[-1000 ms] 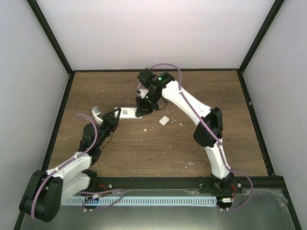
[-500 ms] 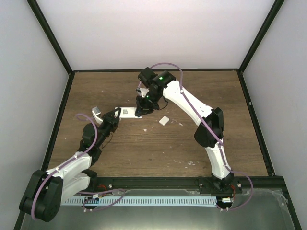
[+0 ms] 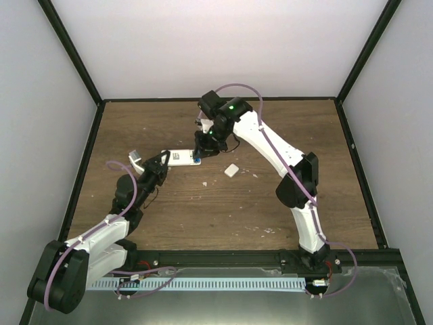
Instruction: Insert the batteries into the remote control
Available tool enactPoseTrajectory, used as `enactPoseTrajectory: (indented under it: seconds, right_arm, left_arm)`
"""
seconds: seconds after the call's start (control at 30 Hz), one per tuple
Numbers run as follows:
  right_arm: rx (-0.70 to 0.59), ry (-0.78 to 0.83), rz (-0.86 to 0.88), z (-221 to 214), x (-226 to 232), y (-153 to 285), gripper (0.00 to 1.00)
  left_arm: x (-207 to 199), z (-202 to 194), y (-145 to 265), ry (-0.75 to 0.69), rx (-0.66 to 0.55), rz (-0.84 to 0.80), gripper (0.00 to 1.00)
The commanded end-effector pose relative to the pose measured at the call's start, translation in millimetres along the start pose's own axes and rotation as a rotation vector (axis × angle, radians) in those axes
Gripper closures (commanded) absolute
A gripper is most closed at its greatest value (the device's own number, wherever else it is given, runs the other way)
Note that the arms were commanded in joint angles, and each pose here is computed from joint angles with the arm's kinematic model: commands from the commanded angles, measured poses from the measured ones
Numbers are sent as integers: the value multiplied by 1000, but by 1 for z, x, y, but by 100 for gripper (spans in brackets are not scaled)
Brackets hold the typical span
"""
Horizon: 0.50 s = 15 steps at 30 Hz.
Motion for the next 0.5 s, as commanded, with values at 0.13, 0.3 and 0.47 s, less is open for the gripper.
enactPoseTrajectory:
  seconds: [0.13, 0.3, 0.47]
  right_arm:
    - [-196, 98, 10, 25, 25, 59, 83]
    - [-258, 139, -8, 28, 24, 73, 80]
    - [-384, 175, -74, 31, 6, 100, 67]
  left_arm:
    - [-22, -4, 1, 7, 13, -92, 100]
    - [-27, -3, 1, 5, 6, -113, 100]
    - [-29, -2, 4, 48, 3, -134, 100]
Point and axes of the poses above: each gripper's point midway between its finger pads, its own y axis back along the fingers, its own x axis along the line the jaws close on, z = x × y, the point moved 3 cm from there along y, back along the fingers, and after that the axes turned 14 degrees about y, right-handed, at the moved point
